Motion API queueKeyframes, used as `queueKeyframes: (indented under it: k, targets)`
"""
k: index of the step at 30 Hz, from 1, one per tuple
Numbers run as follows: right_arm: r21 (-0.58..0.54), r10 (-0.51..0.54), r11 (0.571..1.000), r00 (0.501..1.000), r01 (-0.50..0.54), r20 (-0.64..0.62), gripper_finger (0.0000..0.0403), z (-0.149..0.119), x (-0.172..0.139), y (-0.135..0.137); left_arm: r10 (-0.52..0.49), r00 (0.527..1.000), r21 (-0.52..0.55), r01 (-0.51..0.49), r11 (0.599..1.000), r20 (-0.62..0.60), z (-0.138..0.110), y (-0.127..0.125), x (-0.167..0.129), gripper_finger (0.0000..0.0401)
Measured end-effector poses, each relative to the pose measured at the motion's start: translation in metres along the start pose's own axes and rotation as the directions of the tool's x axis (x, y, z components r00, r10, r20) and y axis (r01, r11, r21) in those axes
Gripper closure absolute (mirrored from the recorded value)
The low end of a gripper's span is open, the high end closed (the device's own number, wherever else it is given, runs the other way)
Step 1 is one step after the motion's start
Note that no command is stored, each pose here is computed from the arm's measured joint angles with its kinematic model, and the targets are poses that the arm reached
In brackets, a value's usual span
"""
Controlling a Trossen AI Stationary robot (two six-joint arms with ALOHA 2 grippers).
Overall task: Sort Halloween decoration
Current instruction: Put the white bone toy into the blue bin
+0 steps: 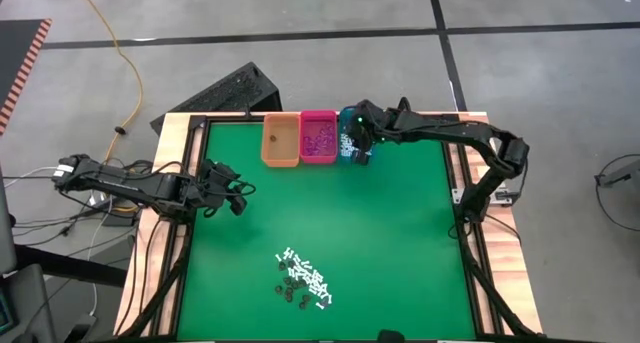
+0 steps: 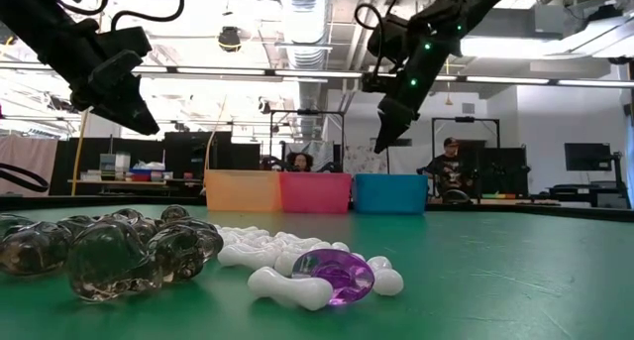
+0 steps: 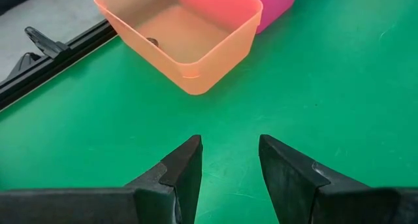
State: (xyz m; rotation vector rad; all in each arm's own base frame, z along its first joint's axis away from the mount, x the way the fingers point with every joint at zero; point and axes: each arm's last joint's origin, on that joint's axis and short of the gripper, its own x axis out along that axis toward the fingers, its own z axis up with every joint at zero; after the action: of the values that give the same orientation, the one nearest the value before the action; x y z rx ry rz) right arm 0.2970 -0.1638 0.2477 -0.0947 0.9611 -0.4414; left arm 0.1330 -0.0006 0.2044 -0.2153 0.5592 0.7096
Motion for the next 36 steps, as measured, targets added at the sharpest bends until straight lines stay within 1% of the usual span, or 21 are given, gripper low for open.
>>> queueKeyframes:
  k: [4,5,7,9,10,12,14,19,21,23,24,26,29,33,36]
  targets:
    - [-0.022,0.022,1.000,1.000,-0.022,0.004,0.0224,0.002,-0.001,0.011,0.000,1.000,0.000,0.000,1.000,0.000,0.000,0.000,0.000,0.0257]
    - [-0.018,0.053,0.998,0.998,-0.053,0.016,0.0215,0.004,-0.002,0.016,0.000,1.000,-0.001,0.000,1.000,0.000,0.000,0.000,0.000,0.0257]
    - [-0.004,0.174,0.985,0.983,-0.174,0.057,0.0206,0.009,-0.004,0.031,-0.001,1.000,0.001,0.001,1.000,-0.001,0.000,0.000,0.000,0.0257]
    - [-0.001,0.300,0.954,0.948,-0.301,0.105,0.0204,0.015,-0.009,0.051,-0.001,1.000,0.001,0.001,1.000,0.000,0.000,0.000,0.000,0.0257]
    - [-0.003,0.341,0.939,0.932,-0.343,0.122,0.0205,0.019,-0.011,0.063,-0.001,1.000,0.001,0.001,1.000,0.000,0.000,0.000,0.000,0.0257]
    - [-0.023,0.391,0.919,0.907,-0.393,0.159,0.0209,0.026,-0.015,0.092,-0.001,1.000,0.001,0.001,1.000,-0.001,0.000,0.000,0.000,0.0257]
    - [-0.054,0.430,0.903,0.887,-0.427,0.170,0.0213,0.029,-0.016,0.125,-0.001,1.000,0.001,0.001,1.000,-0.001,0.000,0.000,0.000,0.0257]
    - [-0.126,0.437,0.899,0.849,-0.419,0.298,0.0216,0.036,-0.009,0.203,-0.003,1.000,0.000,0.003,1.000,0.001,0.000,0.000,0.000,0.0257]
    - [-0.151,0.451,0.892,0.818,-0.426,0.357,0.0216,0.038,-0.002,0.229,-0.002,1.000,0.000,0.002,1.000,0.000,0.000,0.000,0.000,0.0257]
    - [-0.188,0.463,0.886,0.800,-0.424,0.381,0.0216,0.043,0.005,0.250,-0.002,1.000,0.000,0.002,1.000,0.000,0.000,0.000,0.000,0.0257]
    - [-0.217,0.469,0.883,0.793,-0.416,0.388,0.0216,0.047,0.007,0.259,-0.004,1.000,0.000,0.004,1.000,-0.001,0.000,0.000,0.000,0.0257]
    - [-0.292,0.481,0.872,0.796,-0.393,0.367,0.0216,0.050,0.016,0.273,-0.008,1.000,0.000,0.008,1.000,-0.003,0.000,0.000,0.000,0.0257]
    - [-0.394,0.505,0.841,0.801,-0.372,0.322,0.0216,0.057,0.033,0.291,-0.007,1.000,0.001,0.007,1.000,-0.005,0.000,0.000,0.000,0.0257]
    - [-0.467,0.556,0.789,0.789,-0.400,0.263,0.0216,0.071,0.051,0.306,-0.009,1.000,-0.002,0.009,1.000,-0.005,0.000,0.000,0.000,0.0257]
    - [-0.513,0.569,0.752,0.800,-0.413,0.190,0.0216,0.079,0.061,0.311,-0.008,1.000,-0.001,0.008,1.000,-0.006,0.000,0.000,0.000,0.0257]
